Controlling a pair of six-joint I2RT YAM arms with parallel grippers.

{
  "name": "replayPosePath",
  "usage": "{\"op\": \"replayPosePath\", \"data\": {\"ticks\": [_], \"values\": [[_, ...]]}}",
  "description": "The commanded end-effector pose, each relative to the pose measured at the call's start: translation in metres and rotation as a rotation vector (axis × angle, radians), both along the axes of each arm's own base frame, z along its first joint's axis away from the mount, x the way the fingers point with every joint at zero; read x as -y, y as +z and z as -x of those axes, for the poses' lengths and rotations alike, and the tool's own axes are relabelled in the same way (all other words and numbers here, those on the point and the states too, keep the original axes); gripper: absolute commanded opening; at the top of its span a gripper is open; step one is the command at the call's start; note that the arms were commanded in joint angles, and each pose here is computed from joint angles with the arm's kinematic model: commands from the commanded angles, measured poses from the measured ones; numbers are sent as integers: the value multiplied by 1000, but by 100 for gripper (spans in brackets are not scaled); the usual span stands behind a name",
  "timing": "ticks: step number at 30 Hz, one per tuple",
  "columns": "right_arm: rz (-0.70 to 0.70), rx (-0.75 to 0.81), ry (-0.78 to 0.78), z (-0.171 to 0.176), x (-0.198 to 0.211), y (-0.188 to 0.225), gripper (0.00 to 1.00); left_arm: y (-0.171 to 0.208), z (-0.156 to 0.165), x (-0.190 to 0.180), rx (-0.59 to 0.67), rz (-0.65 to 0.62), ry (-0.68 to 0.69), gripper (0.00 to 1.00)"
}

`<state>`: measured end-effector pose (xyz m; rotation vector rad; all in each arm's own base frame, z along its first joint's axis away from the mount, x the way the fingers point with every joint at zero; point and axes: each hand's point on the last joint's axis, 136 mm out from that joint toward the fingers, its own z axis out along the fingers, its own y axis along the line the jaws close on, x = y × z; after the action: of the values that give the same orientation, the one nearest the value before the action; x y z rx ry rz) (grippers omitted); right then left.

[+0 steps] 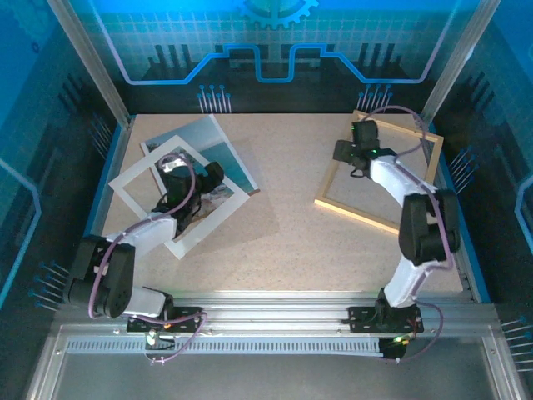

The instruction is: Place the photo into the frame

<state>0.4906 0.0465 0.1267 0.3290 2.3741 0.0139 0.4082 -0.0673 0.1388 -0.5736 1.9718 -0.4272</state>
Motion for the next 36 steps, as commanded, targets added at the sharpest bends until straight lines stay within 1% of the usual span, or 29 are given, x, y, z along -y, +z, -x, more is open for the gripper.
{"op": "replayPosePath", "data": {"ticks": [1, 3, 5, 9, 13, 16, 19, 27, 32, 34, 36], "values": [[-18, -156, -32, 10, -19, -23, 81, 5, -1, 22, -13, 71, -32, 99], [-39, -194, -46, 3, -26, -36, 77, -2, 6, 30, -41, 73, -60, 99], [-31, -209, -65, -3, -30, -46, 75, -10, 13, 37, -71, 68, -88, 99], [-1, -241, -92, -11, -34, -67, 73, -21, 25, 36, -104, 35, -108, 99], [27, -264, -112, -15, -36, -81, 72, -20, 33, 26, -98, -18, -91, 99], [33, -259, -116, -18, -38, -86, 67, -14, 35, 21, -78, -40, -77, 99], [39, -272, -117, -20, -39, -91, 65, -11, 36, 17, -67, -59, -66, 99], [61, -285, -101, -23, -44, -97, 52, -14, 37, 16, -69, -57, -59, 99], [69, -284, -96, -22, -46, -95, 41, -14, 39, 14, -69, -58, -53, 99], [86, -280, -87, -21, -47, -92, 38, -14, 39, 12, -67, -63, -45, 99], [105, -277, -66, -18, -52, -88, 32, -14, 40, 10, -65, -67, -33, 99]]}}
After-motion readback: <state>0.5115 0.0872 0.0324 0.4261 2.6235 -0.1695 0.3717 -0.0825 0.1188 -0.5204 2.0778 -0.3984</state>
